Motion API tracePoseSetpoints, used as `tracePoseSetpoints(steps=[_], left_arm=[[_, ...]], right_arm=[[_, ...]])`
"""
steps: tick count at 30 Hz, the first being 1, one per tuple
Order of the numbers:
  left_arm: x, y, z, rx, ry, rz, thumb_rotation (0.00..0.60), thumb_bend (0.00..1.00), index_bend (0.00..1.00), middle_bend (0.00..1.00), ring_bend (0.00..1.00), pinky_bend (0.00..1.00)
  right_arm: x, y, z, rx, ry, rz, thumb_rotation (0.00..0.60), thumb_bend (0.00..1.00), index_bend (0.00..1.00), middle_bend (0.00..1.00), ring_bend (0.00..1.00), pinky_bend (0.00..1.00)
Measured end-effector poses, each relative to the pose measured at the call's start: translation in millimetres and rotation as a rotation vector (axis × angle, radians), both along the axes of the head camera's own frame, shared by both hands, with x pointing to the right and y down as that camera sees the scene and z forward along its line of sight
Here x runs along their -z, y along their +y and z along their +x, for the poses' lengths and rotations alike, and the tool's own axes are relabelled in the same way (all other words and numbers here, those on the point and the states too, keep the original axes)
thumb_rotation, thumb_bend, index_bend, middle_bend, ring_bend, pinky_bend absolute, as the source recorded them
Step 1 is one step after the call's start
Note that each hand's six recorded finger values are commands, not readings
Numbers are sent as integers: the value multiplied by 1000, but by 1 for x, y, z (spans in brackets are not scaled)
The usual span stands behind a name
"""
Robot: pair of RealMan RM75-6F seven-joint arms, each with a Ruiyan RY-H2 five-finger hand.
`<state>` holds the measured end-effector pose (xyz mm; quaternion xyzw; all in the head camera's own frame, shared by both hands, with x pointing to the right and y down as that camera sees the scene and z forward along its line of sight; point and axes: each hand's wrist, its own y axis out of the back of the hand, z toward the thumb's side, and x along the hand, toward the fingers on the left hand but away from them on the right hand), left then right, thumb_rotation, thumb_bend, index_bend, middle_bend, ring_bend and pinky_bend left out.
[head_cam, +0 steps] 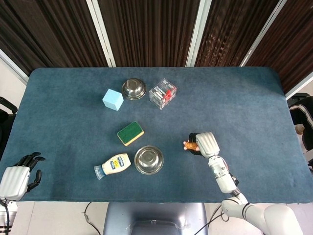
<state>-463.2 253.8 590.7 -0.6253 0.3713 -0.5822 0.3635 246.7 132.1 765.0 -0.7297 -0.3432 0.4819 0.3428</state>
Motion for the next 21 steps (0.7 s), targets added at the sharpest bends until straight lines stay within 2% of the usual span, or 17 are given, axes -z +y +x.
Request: tracePoseSetpoints(steps=[2,7,10,12,15,17,19,21], left_arm=[[0,-1,0,1,0,1,600,559,334,207,257,549],[0,-1,0,1,0,0,600,559,336,208,257,549],[0,-1,0,-1,-1,2,600,559,337,208,257,550],[0,-1,1,-2,-1,2,600,558,337,208,257,550],[0,-1,1,-2,-2,1,600,559,337,207,257,550],[1,-1,1,-2,-2,3,600,558,337,208,257,550],[1,-1,1,-2,-2,5,600,559,338,208,257,549],[2,-1,1,-2,-2,8,600,558,338,208,257,549]], right_arm=[[-1,1,3,4,13,-12,600,386,636,628,949,947],[2,3,8,1,10,-50,600,201,216,399,895,904],[8,4,12,-3,8,-79,600,98,42,305,840,872],[13,5,15,1,20,-100,600,54,2,248,761,855],[20,7,23,19,67,-138,600,16,0,147,546,823],[28,9,27,25,92,-170,600,12,0,107,375,746],[37,11,30,25,106,-197,600,11,0,86,234,628],[51,15,35,21,114,-221,600,12,0,82,159,506]])
